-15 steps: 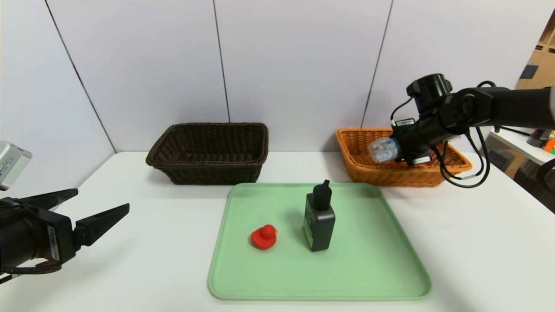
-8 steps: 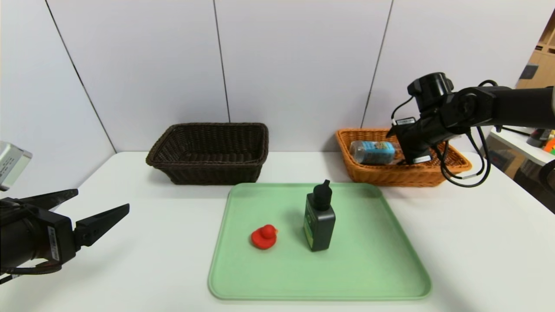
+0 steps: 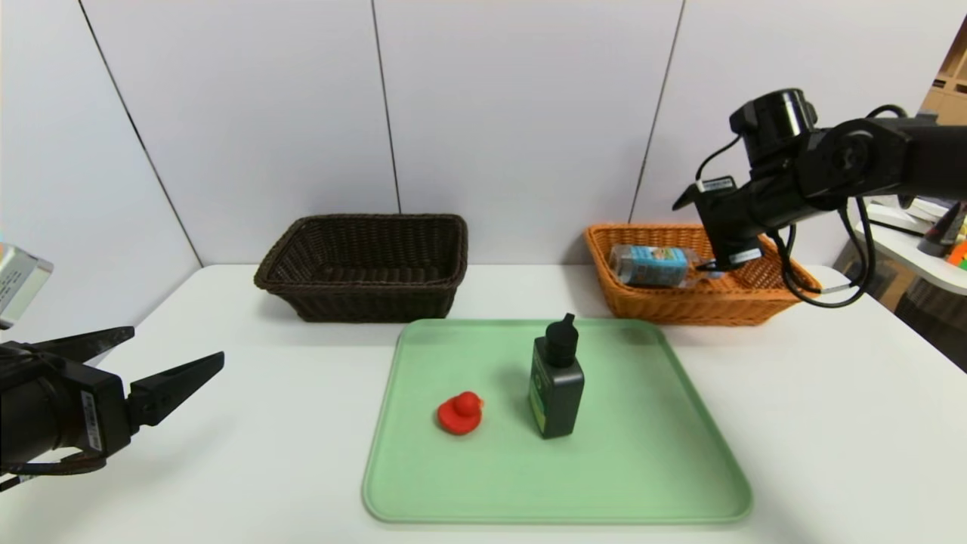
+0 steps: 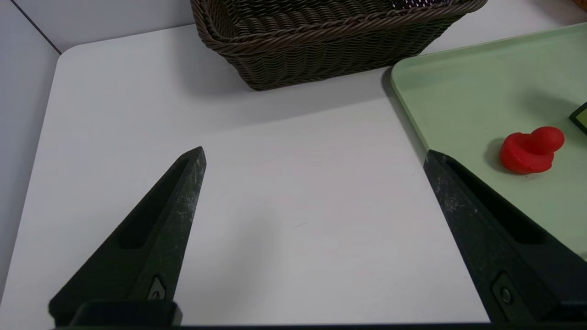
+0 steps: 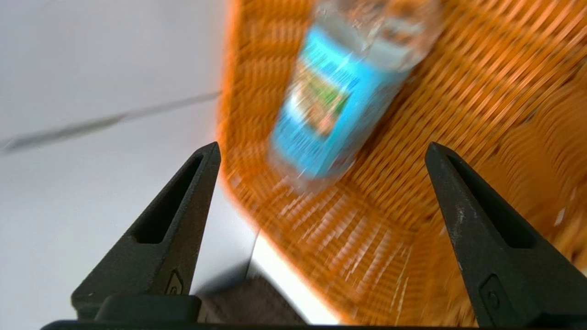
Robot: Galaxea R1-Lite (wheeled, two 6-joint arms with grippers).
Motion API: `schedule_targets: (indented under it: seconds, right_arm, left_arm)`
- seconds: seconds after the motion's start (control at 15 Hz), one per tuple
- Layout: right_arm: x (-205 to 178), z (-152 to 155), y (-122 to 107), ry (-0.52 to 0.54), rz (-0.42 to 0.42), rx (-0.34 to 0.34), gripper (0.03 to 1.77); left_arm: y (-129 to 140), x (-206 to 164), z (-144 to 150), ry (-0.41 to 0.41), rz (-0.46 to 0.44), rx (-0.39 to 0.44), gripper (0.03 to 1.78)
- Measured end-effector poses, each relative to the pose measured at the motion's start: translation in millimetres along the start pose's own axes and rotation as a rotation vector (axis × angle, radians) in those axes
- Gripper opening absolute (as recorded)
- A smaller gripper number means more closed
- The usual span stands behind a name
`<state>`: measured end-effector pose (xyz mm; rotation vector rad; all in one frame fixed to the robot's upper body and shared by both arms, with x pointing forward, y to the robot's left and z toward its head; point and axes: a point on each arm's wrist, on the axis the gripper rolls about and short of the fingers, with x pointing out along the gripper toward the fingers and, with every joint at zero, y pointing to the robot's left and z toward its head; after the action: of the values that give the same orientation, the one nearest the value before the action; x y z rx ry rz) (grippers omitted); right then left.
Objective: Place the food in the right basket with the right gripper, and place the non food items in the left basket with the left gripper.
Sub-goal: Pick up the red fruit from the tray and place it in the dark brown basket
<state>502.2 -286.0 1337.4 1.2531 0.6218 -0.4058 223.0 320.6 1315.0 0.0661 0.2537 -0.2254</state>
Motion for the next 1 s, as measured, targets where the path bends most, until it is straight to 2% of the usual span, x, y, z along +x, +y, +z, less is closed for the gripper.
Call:
schedule_targets:
  seconds: [0.27, 0.47, 0.73, 1.0]
  right_arm:
    - [-71.8, -20.4, 24.7, 0.012, 0.115, -0.164, 1.61]
    - [-128.0, -33.3, 31.3, -0.008, 0.203, -0.349, 1.65]
    - [-187.4, -54.3, 18.5, -0.047, 0.27, -0.65, 1.67]
    - [-229.9, -64.8, -11.8, -0.051, 0.307, -0.973, 1.69]
  left_arm:
    - [0.0, -1.2, 2.4, -0.011, 0.001, 0.002, 1.69]
    - [-0.5, -4.3, 2.9, -0.02, 0.002, 0.005, 1.69]
    - [-2.3, -14.2, -1.0, 0.005, -0.002, 0.003, 1.69]
    - [-4.5, -29.0, -1.7, 0.003, -0.003, 0.008, 1.69]
